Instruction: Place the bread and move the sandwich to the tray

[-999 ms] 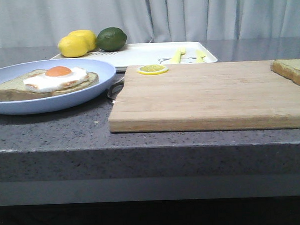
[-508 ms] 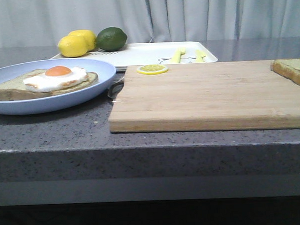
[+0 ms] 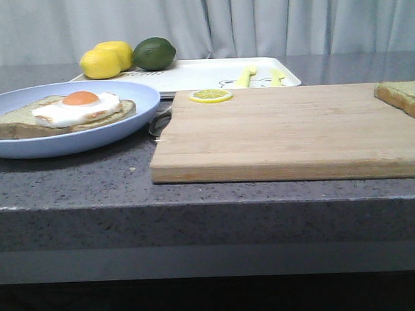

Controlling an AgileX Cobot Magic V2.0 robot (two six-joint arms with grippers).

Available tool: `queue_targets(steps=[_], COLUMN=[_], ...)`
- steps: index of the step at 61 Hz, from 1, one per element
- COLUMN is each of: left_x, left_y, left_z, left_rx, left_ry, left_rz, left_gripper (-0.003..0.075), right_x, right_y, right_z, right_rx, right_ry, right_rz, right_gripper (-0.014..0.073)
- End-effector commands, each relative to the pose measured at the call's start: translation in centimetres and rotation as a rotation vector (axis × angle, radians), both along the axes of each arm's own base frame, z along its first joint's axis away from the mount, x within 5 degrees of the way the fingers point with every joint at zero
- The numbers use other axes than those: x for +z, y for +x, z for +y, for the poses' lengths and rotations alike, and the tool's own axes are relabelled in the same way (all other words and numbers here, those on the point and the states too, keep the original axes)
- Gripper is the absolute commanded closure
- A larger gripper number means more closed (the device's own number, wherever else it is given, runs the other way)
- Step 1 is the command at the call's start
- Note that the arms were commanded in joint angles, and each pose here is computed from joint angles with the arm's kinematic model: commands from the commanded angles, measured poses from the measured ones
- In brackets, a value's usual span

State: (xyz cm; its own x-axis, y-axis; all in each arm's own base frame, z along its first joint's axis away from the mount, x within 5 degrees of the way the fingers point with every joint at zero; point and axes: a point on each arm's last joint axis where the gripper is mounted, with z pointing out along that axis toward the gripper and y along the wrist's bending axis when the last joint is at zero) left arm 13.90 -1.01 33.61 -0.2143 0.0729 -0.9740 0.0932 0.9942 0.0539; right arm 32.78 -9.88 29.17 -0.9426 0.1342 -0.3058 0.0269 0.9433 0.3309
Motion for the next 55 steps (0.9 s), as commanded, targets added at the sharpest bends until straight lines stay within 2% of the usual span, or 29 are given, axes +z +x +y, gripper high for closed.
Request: queue_targets(steps=[1, 33, 55], left_x=[2.0, 2.0, 2.0], left_y=[0.1, 0.1, 0.1], left_z=[0.1, 0.1, 0.1], left_rx=[0.012, 0.012, 0.012], left_ry=[-0.015, -0.015, -0.015], left_rz=[-0.115, -0.115, -0.115], left_gripper=[0.023, 0.023, 0.023], right_x=[1.5, -0.8, -0.6], right_y=[0.1, 1.2, 1.0], right_z=[0.3, -0.2, 0.3], right_rx=[0.043, 0.034, 0.046], right_ry=[0.037, 0.087, 0.148], right_rz=[-0.059, -0.002, 0.01], right_gripper=[-0.0031, -0.0031, -0.0031])
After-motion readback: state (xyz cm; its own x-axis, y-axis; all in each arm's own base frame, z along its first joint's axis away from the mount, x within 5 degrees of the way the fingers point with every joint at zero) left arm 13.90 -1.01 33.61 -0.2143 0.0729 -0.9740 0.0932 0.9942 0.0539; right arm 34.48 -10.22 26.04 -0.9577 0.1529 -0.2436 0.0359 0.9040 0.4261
